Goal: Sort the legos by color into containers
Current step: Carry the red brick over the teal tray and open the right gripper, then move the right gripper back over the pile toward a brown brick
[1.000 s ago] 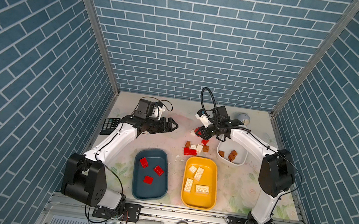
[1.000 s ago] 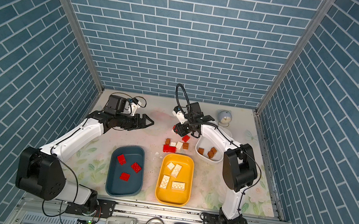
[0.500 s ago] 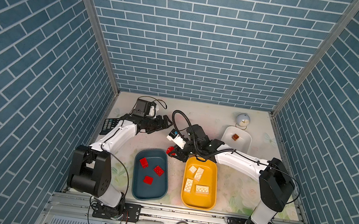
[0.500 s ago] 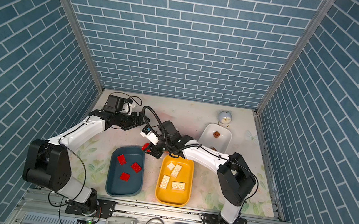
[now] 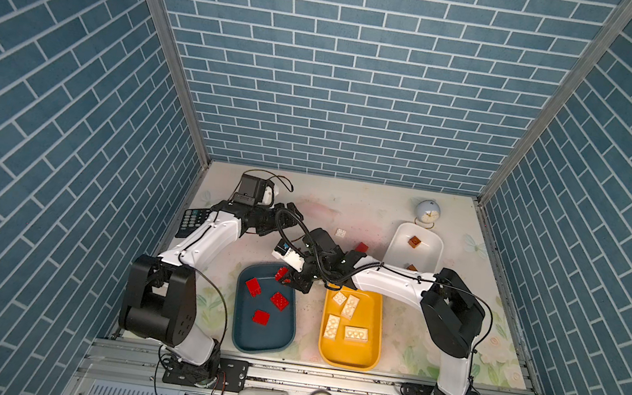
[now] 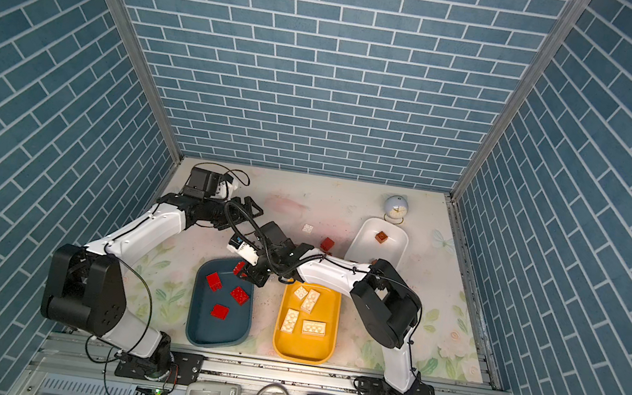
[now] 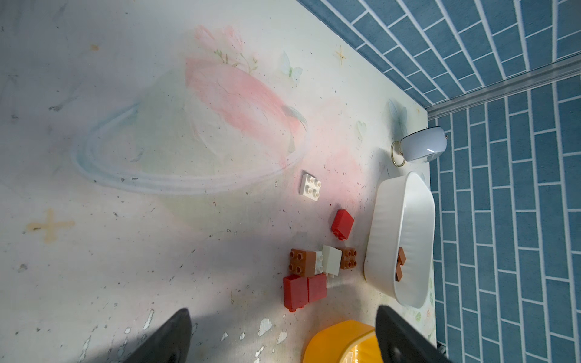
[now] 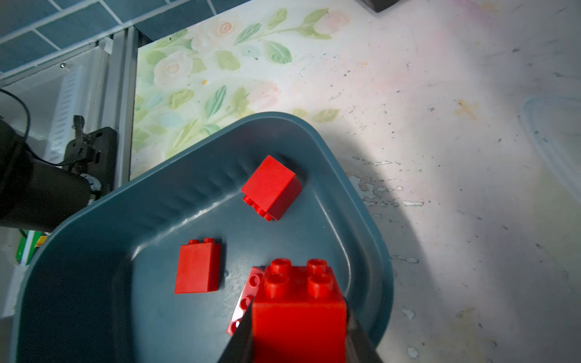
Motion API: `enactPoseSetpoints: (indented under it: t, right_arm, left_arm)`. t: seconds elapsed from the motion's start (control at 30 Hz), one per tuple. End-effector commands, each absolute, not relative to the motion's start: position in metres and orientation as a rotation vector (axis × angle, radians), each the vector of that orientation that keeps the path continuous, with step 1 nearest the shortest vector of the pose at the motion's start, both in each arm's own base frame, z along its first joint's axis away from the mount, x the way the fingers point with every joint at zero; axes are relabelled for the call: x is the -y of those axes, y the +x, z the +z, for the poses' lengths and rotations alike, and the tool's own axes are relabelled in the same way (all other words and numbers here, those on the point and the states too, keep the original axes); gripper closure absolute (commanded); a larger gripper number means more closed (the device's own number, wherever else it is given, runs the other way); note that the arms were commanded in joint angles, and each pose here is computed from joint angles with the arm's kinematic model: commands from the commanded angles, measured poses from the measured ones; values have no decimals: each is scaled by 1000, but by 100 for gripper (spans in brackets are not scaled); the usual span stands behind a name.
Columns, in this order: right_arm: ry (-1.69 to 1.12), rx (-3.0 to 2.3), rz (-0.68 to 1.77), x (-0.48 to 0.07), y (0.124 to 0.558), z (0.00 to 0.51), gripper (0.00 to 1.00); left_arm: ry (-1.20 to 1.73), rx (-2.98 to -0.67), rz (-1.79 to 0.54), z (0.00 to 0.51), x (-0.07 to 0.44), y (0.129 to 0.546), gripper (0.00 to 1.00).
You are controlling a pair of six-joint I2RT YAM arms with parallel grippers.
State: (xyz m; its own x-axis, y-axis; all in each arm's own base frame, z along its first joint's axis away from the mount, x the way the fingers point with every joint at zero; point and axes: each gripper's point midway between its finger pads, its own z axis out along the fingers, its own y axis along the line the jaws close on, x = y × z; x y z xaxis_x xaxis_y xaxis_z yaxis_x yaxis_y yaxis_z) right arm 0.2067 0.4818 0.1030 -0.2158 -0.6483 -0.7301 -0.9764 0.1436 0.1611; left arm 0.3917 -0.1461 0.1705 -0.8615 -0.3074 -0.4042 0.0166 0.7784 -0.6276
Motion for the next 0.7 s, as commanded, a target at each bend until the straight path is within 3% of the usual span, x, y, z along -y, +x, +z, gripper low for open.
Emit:
enactPoseSetpoints:
  t: [0.0,0.07,0.2,0.33,0.67]
  right_arm:
    - [-1559,-1885,811,-486,216,105,72]
    - [-1556,-1880,811,-486,216,107,70]
    - [-1537,-1863,810,-484,217,118,51]
    - [-1509,-1845,810,-476,219,138,44]
    - [-1382,-1990,741,-404,242,155,42]
  left_arm:
    - [-223,-2476,-859,168,142,396,7]
    - [-220,-2481,-860,166,143,395,7]
    - [-225,-2488,-866,163,143,395,7]
    - [-227,-2484,-877,164,145,398,7]
    - [-216,-2484,-916,166,149,397,7]
